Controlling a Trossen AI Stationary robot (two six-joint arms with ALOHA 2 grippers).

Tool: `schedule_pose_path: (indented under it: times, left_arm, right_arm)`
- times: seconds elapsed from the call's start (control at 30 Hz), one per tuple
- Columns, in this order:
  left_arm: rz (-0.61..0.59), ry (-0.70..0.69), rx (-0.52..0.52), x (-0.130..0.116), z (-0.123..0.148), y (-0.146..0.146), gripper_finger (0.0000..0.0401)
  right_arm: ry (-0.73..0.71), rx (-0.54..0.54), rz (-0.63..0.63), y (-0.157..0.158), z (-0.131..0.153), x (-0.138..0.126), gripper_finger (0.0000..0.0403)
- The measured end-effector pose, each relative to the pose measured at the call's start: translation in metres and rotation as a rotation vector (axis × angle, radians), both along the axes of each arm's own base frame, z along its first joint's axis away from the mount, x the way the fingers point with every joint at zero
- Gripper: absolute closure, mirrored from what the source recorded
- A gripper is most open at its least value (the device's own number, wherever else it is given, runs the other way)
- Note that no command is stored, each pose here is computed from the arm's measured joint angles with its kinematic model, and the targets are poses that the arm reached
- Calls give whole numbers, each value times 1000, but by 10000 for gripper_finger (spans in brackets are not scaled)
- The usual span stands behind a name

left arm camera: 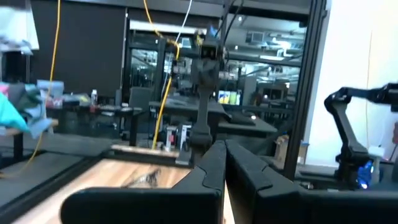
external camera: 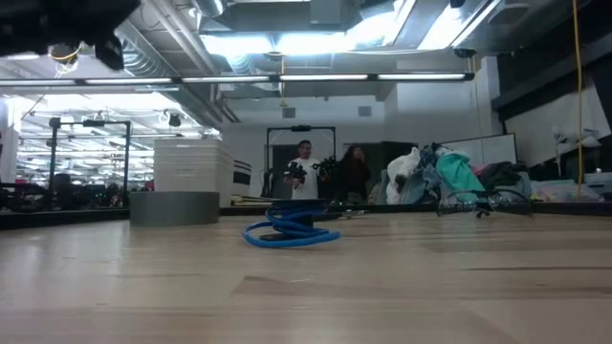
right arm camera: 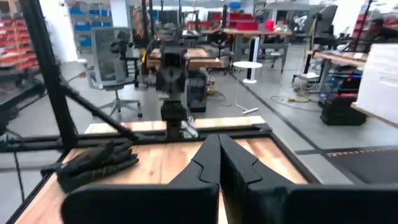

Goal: Coil cords
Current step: Uncoil the blue wire cable from the black spool

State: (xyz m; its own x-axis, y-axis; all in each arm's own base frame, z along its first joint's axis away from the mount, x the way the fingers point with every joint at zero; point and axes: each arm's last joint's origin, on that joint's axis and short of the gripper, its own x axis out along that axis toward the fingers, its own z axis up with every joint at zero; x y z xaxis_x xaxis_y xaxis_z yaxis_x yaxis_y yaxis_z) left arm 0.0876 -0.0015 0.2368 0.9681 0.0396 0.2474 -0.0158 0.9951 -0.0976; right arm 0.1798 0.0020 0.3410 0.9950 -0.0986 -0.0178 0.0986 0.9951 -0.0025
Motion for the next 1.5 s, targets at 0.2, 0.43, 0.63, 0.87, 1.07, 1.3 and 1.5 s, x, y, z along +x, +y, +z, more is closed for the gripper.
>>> schedule_pose_path:
  times: [0.2,0.43,0.63,0.87,1.07,1.3,1.5]
  left_arm:
    - [21,43,89,14,41,-1,400]
    - [17,143,93,53,85,-2,400]
    - [4,271,60,90,89,-4,400]
    - [-74,501,-45,115,57,-16,400]
    - [-122,664,-133,130,32,-34,400]
    - [-73,743,-93,149,7,-53,400]
    - [87,786,-41,161,-17,-72,400]
  right_arm:
    - [31,-4,10,1,-7,14,402]
    - [76,-9,23,2,-18,32,399]
    - [209,37,165,13,-42,53,365]
    - [395,-100,221,57,-88,82,316]
    - [462,-253,180,85,-124,101,276]
    - [473,-436,170,111,-161,117,251]
    - [540,-601,203,122,-189,121,243]
